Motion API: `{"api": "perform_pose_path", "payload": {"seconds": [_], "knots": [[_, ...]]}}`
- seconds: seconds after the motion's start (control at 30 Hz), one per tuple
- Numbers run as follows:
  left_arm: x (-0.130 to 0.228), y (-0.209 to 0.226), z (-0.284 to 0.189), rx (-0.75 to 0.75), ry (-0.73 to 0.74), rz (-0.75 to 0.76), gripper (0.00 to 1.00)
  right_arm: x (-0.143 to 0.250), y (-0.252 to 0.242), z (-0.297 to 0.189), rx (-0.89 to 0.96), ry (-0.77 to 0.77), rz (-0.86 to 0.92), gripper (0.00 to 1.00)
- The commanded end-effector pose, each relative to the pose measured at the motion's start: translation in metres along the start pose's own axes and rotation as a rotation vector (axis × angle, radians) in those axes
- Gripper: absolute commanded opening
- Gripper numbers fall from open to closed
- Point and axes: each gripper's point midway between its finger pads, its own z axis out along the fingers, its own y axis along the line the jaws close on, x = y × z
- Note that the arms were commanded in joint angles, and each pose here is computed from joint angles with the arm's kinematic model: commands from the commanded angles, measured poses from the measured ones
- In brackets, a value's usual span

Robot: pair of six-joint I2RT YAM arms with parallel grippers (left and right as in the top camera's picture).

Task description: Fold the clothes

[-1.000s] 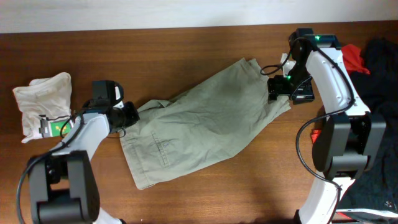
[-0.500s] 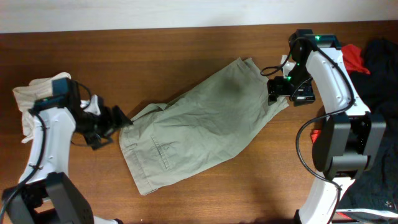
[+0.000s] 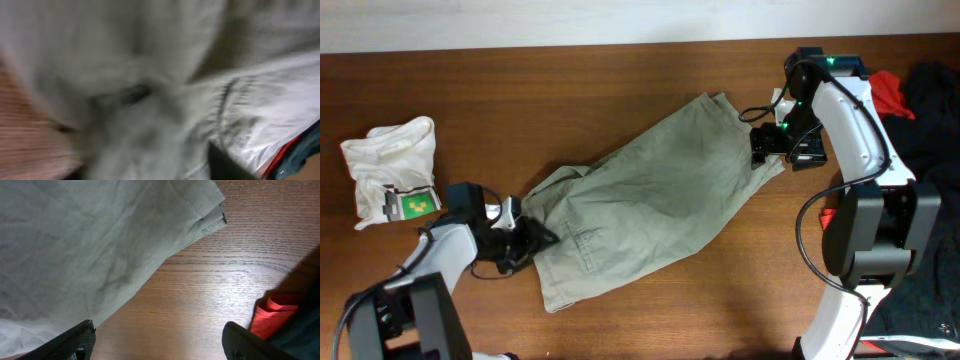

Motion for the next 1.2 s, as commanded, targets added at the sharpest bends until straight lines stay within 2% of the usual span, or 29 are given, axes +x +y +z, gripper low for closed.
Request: {"api": "perform_pose_path", "payload": {"seconds": [0.0, 0.13, 0.17, 0.27, 0.33, 0.37, 0.53, 0.67, 0.8, 0.93, 1.07, 1.17], "knots": [[0.006, 0.010, 0.011, -0.018, 0.025, -0.025, 0.01, 0.000, 0.003, -0.005, -0.002, -0.012, -0.014, 0.85], [-0.023, 0.012, -0.023, -0.098, -0.012, -0.062, 0.01, 0.003, 0.016, -0.004, -0.053, 0.000, -0.053, 0.80], [-0.030, 0.010, -0.037, -0.117, -0.013, -0.042, 0.00, 0.004, 0.029, -0.004, -0.089, 0.003, -0.094, 0.73], [-0.050, -0.008, -0.085, -0.149, -0.020, -0.013, 0.00, 0.008, 0.066, -0.003, -0.160, 0.007, -0.194, 0.43], [-0.056, -0.026, -0.113, -0.148, -0.027, 0.013, 0.01, 0.014, 0.100, 0.003, -0.207, 0.010, -0.284, 0.17], [-0.061, -0.036, -0.127, -0.147, -0.039, 0.047, 0.00, 0.017, 0.113, 0.008, -0.205, 0.009, -0.320, 0.13], [-0.070, -0.068, -0.174, -0.140, -0.093, 0.083, 0.01, 0.043, 0.201, 0.048, -0.295, 0.007, -0.486, 0.11], [-0.066, -0.075, -0.179, -0.120, -0.086, 0.082, 0.01, 0.070, 0.269, 0.082, -0.368, -0.042, -0.630, 0.10], [-0.053, -0.089, -0.177, -0.032, -0.033, 0.061, 0.00, 0.092, 0.338, 0.113, -0.458, -0.170, -0.690, 0.10], [-0.046, -0.107, -0.178, 0.071, -0.005, 0.052, 0.00, 0.107, 0.365, 0.131, -0.474, -0.257, -0.736, 0.11], [-0.043, -0.145, -0.193, 0.261, -0.003, 0.092, 0.00, 0.128, 0.388, 0.133, -0.509, -0.270, -0.806, 0.11], [-0.047, -0.154, -0.205, 0.270, -0.039, 0.128, 0.00, 0.137, 0.399, 0.132, -0.523, -0.285, -0.839, 0.11]]}}
